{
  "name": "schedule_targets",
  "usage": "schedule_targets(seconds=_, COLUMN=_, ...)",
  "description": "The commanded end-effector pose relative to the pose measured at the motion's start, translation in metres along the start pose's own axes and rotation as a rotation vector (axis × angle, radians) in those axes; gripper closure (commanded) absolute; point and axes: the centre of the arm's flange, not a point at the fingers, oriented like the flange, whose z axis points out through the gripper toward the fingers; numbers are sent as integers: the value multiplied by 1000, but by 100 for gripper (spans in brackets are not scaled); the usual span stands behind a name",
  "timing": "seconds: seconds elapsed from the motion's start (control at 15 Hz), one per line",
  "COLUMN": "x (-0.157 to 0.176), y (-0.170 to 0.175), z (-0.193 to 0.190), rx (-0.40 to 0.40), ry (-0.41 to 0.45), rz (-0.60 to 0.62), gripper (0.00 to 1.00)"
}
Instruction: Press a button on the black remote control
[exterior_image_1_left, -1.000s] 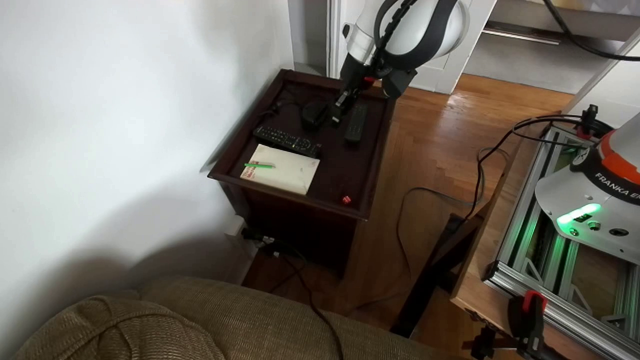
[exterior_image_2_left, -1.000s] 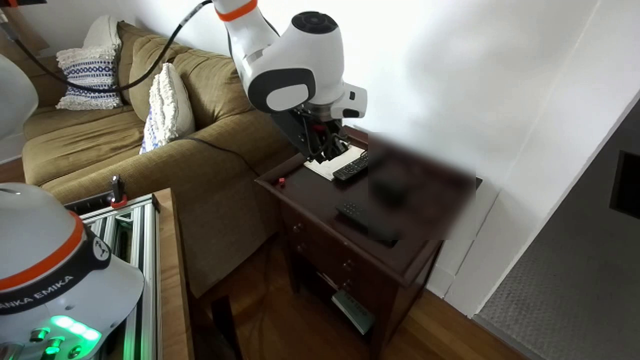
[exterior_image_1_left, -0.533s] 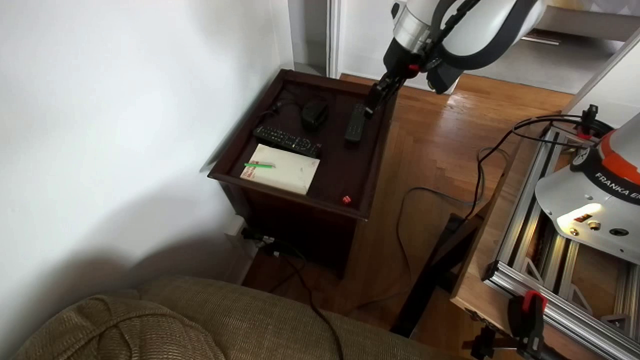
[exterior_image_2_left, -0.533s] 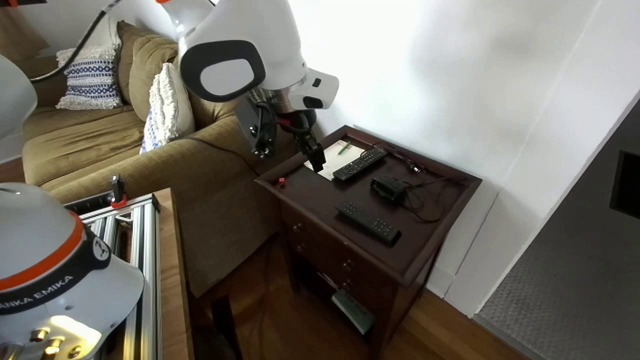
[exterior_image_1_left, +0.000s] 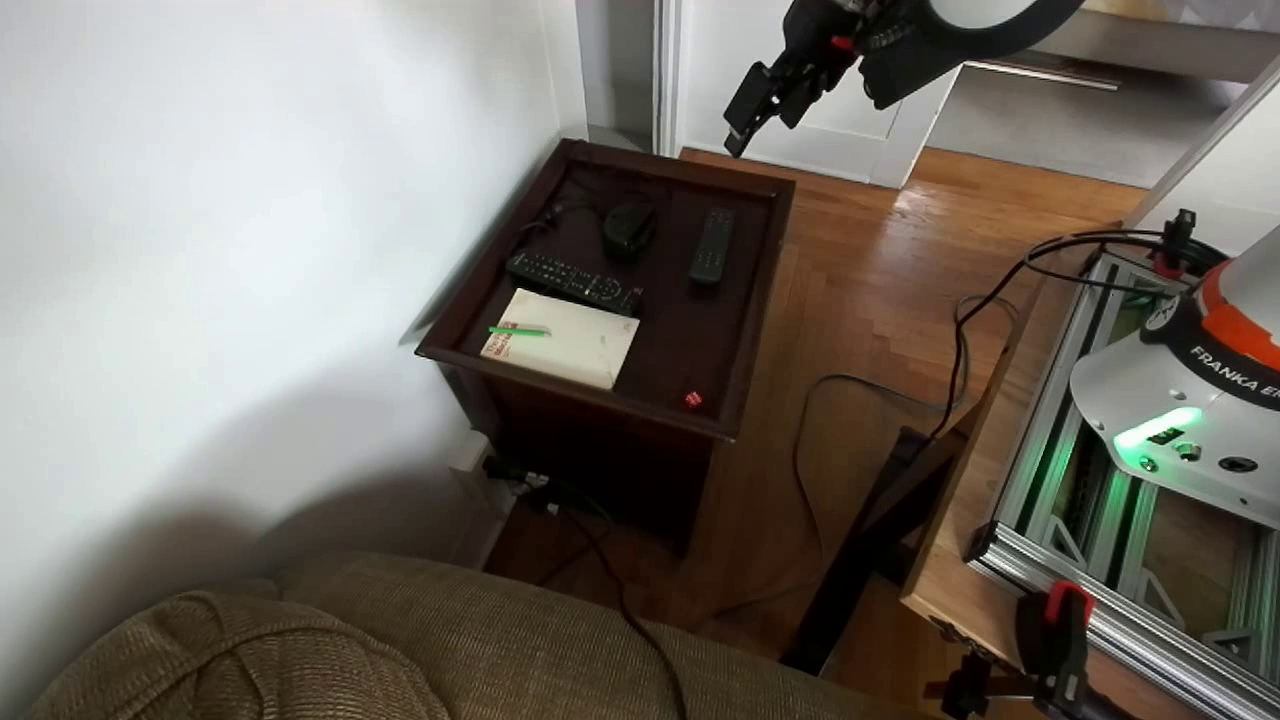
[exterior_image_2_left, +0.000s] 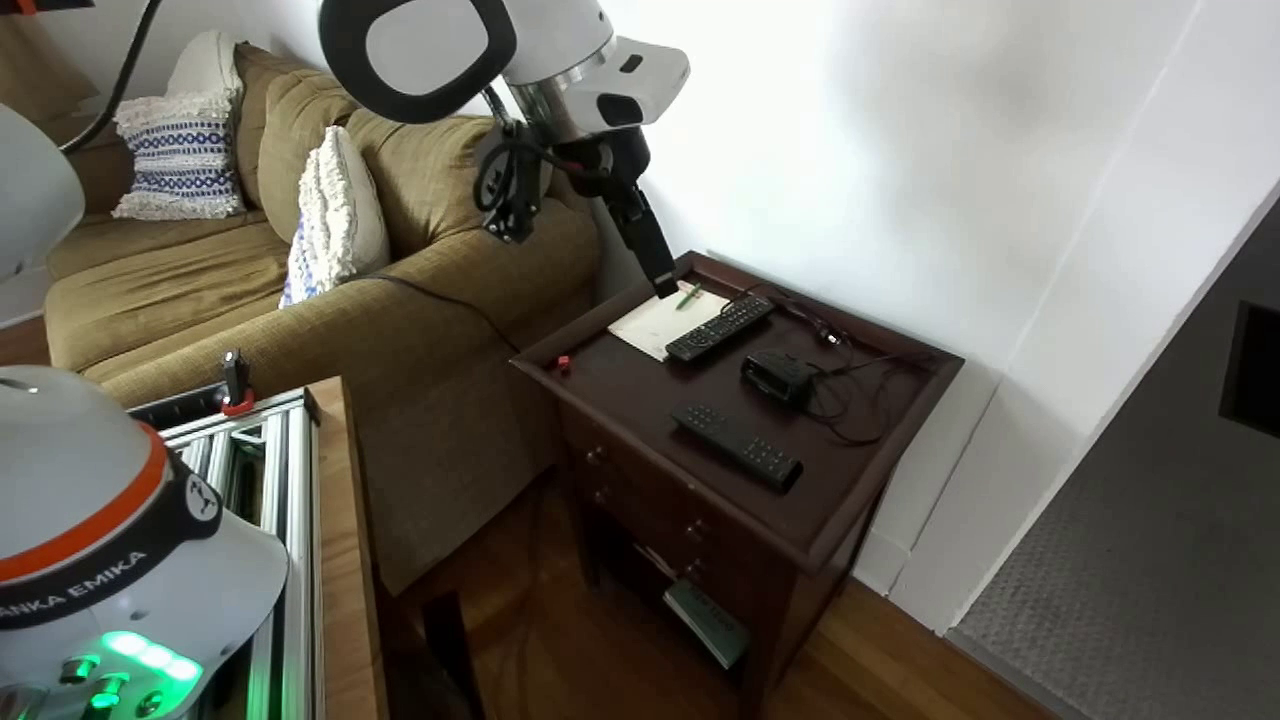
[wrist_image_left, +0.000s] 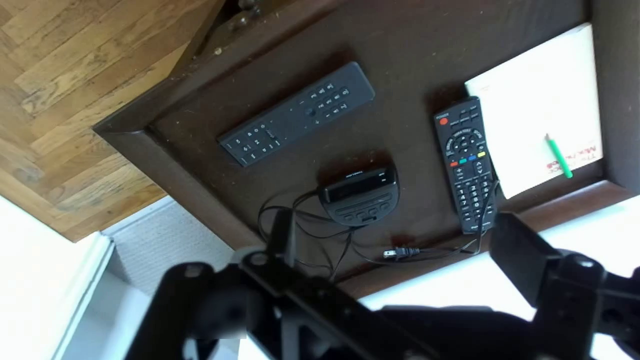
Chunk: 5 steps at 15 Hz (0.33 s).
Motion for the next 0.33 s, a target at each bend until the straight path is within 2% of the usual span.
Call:
schedule_targets(seconds=0.0, x=0, y=0, z=0, rx=-1, ry=0, rz=1, gripper=0)
schedule_targets(seconds=0.27, x=-1, y=1, z=0, rx=-2, ry=-1, rz=4, gripper=0)
